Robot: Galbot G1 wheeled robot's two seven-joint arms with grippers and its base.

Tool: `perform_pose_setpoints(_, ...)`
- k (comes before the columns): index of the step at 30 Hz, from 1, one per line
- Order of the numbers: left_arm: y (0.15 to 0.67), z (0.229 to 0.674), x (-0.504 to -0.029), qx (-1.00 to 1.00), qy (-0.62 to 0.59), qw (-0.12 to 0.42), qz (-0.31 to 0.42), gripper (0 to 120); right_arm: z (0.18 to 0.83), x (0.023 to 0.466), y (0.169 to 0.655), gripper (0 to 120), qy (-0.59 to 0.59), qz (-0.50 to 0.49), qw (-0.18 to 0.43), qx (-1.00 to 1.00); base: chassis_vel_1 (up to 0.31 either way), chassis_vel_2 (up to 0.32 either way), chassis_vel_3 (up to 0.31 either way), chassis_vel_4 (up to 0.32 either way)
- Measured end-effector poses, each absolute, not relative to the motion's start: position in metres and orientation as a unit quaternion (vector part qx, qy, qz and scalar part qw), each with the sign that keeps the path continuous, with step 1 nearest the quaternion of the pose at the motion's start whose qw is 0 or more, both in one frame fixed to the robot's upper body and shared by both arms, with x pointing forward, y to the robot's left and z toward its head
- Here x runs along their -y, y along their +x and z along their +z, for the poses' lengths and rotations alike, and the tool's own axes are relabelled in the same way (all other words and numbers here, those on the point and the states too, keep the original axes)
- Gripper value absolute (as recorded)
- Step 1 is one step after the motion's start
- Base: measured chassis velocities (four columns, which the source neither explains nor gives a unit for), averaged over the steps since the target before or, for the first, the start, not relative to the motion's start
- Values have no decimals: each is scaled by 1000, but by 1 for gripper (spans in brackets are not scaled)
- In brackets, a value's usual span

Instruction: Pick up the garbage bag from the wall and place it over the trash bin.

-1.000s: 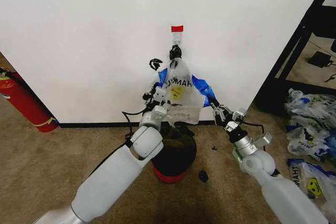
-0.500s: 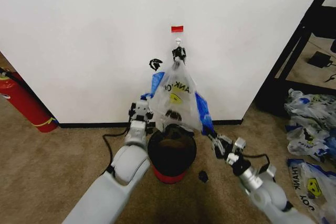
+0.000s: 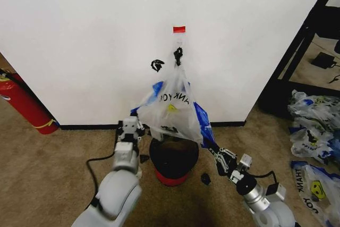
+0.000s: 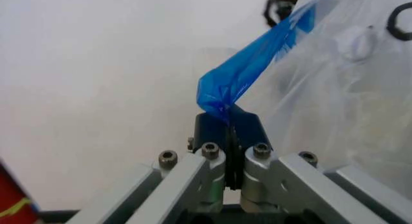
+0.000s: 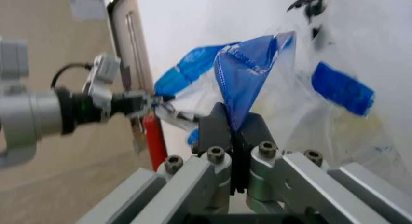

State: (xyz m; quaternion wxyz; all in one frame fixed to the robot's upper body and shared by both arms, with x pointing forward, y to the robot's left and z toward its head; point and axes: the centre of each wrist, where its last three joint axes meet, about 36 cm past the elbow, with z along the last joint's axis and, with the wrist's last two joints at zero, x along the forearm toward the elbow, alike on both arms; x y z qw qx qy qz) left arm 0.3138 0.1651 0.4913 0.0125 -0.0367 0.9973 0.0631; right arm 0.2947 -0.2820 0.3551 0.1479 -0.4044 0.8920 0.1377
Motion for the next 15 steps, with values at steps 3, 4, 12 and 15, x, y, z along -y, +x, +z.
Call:
perform_pose_setpoints(3,307,480,-169,-997,-46,5,69,0,341,283,287,0,-404,122,136,-896,0,0,0,0)
perform_pose_setpoints(4,307,480,-169,-997,-46,5,69,0,341,283,287,0,-404,122,136,-896,0,0,0,0)
perform_pose_setpoints(12,302,470,-166,-997,-52,4,64,0,332,273,282,0,-400,122,137,-898,0,0,0,0)
perform_pose_setpoints(15,296,473,-165,-997,-53,6,63,0,342,271,282,0,-398,115,149,-898,0,0,0,0)
